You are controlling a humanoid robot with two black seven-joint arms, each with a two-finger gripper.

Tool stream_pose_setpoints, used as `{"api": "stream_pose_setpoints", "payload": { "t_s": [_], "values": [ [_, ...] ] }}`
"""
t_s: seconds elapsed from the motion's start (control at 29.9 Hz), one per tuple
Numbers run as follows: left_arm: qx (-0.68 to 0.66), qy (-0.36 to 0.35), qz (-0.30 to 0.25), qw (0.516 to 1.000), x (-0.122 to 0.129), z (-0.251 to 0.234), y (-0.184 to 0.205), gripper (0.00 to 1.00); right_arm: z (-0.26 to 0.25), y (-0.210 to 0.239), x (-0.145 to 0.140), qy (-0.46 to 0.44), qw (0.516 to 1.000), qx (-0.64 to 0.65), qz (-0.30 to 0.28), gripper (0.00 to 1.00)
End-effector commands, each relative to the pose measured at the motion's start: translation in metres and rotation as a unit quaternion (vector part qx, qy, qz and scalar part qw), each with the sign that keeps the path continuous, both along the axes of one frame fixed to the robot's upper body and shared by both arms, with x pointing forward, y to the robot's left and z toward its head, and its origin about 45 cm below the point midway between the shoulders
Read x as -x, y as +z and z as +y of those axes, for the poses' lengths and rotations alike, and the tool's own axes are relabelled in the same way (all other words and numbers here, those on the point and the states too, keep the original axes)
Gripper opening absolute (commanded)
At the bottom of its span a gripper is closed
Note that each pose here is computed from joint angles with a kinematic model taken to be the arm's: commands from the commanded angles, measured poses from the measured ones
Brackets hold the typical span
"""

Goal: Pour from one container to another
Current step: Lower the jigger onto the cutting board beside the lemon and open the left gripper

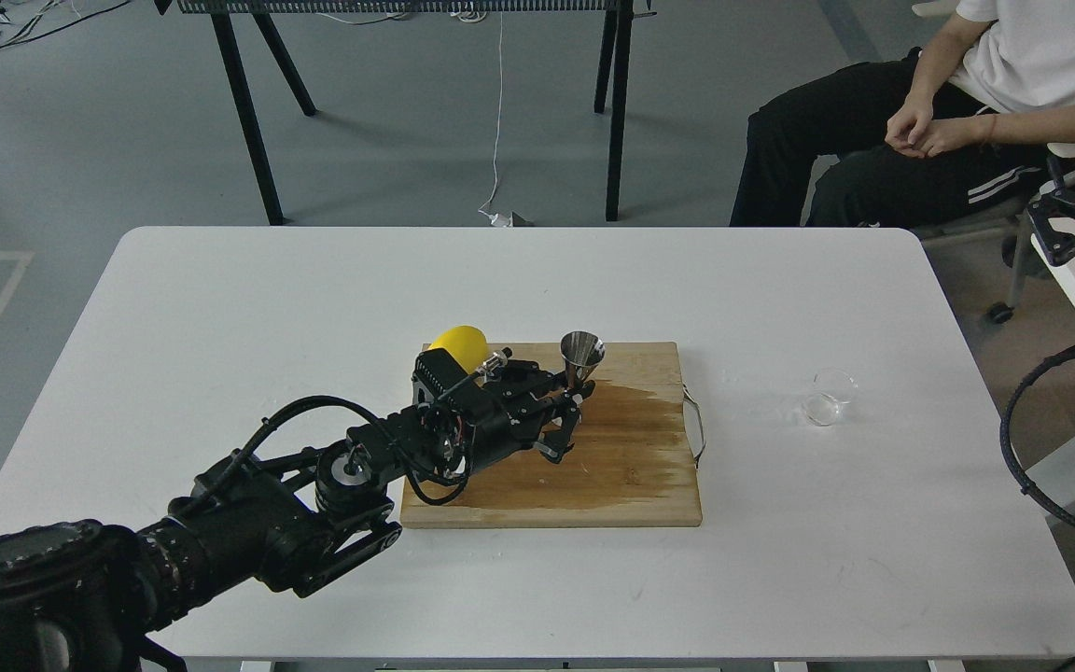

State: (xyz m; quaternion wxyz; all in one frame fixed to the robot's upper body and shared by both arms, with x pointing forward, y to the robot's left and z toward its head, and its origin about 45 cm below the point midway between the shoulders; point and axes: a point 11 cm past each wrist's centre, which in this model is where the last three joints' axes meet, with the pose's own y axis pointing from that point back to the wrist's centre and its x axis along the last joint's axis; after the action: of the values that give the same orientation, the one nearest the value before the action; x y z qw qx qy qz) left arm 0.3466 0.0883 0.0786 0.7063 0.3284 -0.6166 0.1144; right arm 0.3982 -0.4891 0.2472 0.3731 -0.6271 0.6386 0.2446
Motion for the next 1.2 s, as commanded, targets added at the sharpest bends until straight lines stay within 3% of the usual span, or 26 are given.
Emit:
{"api": "stream_pose_setpoints", "payload": {
  "t_s": [0.0,0.2,0.64,0.74,1.07,1.17],
  "values": [
    [-0.011,-0.011,-0.003,1.000,0.000,-0.001,0.000,0.16,0.001,-0.001,0.000,0.001,1.000,0.001,0.001,1.00],
    [-0.013,-0.016,-0.013,1.000,-0.006,-0.004,0.007,0.18,0.001,-0.001,0.000,0.001,1.000,0.001,0.002,1.00],
    [-0.005,-0.017,0.000,1.000,0.005,-0.012,-0.001,0.22,0.001,-0.003,0.000,0.001,1.000,0.002,0.005,1.00],
    [-0.003,-0.014,0.009,1.000,0.010,-0.011,-0.007,0.35,0.001,-0.004,0.001,0.001,1.000,0.003,0.007,1.00],
    [0.000,-0.011,0.012,1.000,0.012,-0.011,-0.008,0.38,0.000,-0.006,0.002,0.001,1.000,0.003,0.009,1.00],
    [0.000,-0.011,0.013,1.000,0.013,-0.012,-0.009,0.46,0.000,-0.006,0.002,0.000,1.000,0.002,0.008,1.00]
  ]
}}
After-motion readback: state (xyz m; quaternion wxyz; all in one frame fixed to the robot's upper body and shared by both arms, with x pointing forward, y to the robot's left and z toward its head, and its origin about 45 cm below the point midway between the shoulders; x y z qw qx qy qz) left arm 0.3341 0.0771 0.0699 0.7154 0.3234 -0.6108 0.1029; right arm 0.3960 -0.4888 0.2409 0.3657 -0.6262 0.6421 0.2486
